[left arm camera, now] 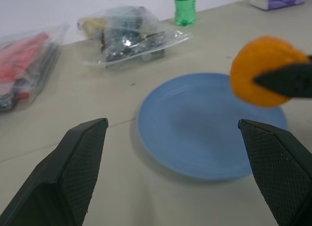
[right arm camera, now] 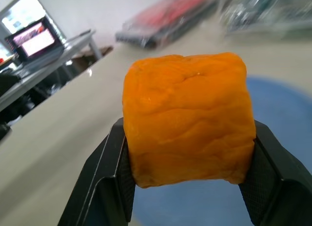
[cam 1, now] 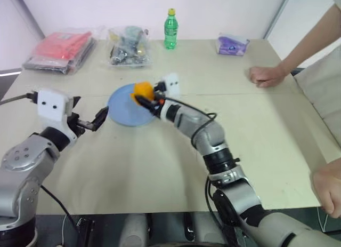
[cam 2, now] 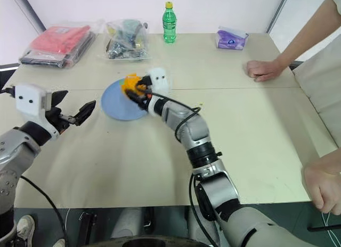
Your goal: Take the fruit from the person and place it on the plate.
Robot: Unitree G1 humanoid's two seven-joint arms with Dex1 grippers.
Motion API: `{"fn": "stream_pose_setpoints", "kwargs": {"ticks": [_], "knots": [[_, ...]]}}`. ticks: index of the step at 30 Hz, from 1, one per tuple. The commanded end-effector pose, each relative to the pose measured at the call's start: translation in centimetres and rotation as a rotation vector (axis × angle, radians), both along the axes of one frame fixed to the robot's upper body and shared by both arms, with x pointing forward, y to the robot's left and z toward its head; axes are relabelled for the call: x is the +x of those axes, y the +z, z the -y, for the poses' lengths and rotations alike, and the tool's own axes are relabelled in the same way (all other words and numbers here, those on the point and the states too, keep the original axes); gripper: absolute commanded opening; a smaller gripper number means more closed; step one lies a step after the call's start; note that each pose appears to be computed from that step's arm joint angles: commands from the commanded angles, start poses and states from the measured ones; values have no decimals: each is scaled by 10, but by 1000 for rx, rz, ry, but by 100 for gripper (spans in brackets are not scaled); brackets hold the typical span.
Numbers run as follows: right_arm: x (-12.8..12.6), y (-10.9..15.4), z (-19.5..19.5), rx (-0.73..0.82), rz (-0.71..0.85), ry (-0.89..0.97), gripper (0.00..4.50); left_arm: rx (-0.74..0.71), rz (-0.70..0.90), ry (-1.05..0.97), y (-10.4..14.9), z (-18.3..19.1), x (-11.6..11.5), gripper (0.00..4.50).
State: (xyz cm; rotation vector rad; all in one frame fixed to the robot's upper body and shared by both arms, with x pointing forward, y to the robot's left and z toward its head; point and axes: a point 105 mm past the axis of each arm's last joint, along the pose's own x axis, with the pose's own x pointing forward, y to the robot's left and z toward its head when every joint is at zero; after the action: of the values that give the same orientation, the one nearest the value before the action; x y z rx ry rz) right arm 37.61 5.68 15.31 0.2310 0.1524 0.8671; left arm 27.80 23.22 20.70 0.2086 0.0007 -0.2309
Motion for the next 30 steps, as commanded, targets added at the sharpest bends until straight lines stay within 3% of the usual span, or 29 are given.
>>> {"fn": "stream_pose_setpoints", "kwargs": {"ticks": [1, 6, 11, 15, 20, 25, 30], "knots": [[7, 1, -8, -18, 65, -7, 224, 27, 58, 16, 14, 0, -7, 450], [15, -4, -8, -55, 97, -18, 224, 23, 63, 15, 15, 2, -8, 450], [18, 0, -5, -47, 111, -18, 447, 18, 63, 2, 14, 7, -7, 450], [20, 11, 5, -39, 139, -16, 447, 12, 62, -19, 14, 10, -5, 450], [17, 50, 46, -26, 246, 3, 447, 7, 51, -81, 16, 14, -4, 450], [-15, 85, 109, -81, 342, 111, 447, 3, 45, -125, 19, 13, -2, 450], [-53, 88, 167, -222, 320, 184, 447, -3, 38, -153, 20, 12, -1, 450]]}}
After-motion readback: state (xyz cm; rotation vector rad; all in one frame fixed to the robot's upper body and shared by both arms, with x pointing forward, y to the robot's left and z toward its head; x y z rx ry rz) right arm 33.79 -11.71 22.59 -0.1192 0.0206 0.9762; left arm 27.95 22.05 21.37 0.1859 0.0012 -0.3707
